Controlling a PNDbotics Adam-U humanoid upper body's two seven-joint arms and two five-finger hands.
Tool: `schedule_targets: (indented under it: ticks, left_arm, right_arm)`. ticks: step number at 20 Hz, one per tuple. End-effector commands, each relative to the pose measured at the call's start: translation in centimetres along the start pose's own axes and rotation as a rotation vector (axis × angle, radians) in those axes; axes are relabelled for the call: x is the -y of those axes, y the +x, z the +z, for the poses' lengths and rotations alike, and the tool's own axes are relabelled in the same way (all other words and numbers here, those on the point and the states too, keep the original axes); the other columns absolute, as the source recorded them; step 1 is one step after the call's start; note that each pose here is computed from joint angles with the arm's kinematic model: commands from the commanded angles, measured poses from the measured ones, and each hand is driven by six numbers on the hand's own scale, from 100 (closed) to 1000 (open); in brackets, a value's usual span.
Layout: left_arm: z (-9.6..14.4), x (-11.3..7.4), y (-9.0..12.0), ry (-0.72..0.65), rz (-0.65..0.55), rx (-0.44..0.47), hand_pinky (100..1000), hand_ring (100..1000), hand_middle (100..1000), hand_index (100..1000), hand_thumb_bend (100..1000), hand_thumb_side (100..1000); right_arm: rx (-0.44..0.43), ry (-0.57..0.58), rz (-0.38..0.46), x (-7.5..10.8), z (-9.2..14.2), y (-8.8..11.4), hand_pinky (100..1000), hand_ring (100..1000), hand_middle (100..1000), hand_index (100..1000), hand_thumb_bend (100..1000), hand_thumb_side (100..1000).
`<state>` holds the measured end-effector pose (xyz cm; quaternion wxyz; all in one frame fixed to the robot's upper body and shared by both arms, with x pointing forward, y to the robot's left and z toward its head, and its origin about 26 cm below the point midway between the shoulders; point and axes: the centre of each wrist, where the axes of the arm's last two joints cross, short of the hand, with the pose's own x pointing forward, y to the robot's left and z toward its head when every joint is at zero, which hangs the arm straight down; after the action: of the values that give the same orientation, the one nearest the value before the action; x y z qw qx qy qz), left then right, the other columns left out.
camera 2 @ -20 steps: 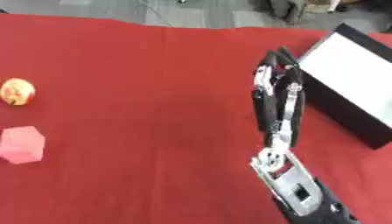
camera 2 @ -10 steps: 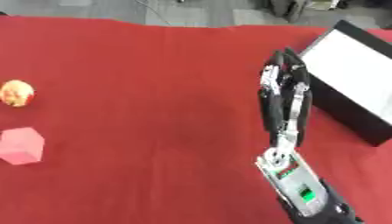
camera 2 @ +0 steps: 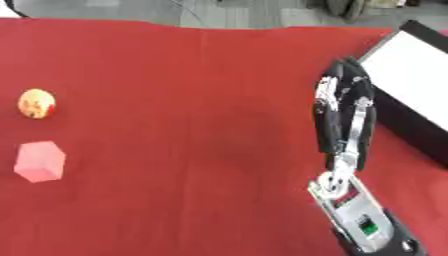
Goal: Pick up the objects with one hand, pass them to the other hand, and then place them into the box on the other side of the table.
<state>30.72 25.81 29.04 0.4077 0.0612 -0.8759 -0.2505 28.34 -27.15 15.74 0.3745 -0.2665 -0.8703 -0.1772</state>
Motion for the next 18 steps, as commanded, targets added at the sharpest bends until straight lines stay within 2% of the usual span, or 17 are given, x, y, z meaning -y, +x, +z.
schedule_targets:
  ticks: [1,2,3,6,10,15,18]
  left_arm:
    - [-0.1,-1.6,1.2,-0.084,-0.116,-0.045,908,840,812,760,1000,415]
    - [-0.1,-1.9,1.2,-0.120,-0.141,-0.078,912,844,809,764,872,360]
    - [-0.2,-2.3,1.0,-0.151,-0.167,-0.116,913,846,816,766,1000,389]
    - [-0.5,-3.7,0.4,-0.214,-0.233,-0.213,922,855,822,775,1000,353]
    - [-0.9,-5.4,-0.4,-0.241,-0.304,-0.305,934,866,826,783,986,249]
    - [-1.4,-6.9,-1.2,-0.279,-0.357,-0.390,949,884,837,806,927,192]
    - [-1.7,-7.7,-1.6,-0.308,-0.385,-0.433,955,890,840,812,909,196]
  right_arm:
    - [0.037,0.001,0.005,0.3,-0.9,0.6,711,581,874,743,100,754]
    - [0.037,0.001,0.006,0.3,-0.9,0.6,711,581,874,743,100,751]
    - [0.037,0.002,0.007,0.3,-0.9,0.6,711,581,874,743,100,755]
    - [0.036,0.004,0.012,0.3,-0.9,0.6,711,581,873,743,100,755]
    - [0.034,0.008,0.017,0.3,-0.8,0.6,710,579,873,742,100,757]
    - [0.030,0.012,0.025,0.4,-0.6,0.5,711,579,872,742,100,759]
    - [0.027,0.013,0.031,0.4,-0.5,0.4,711,578,872,742,100,759]
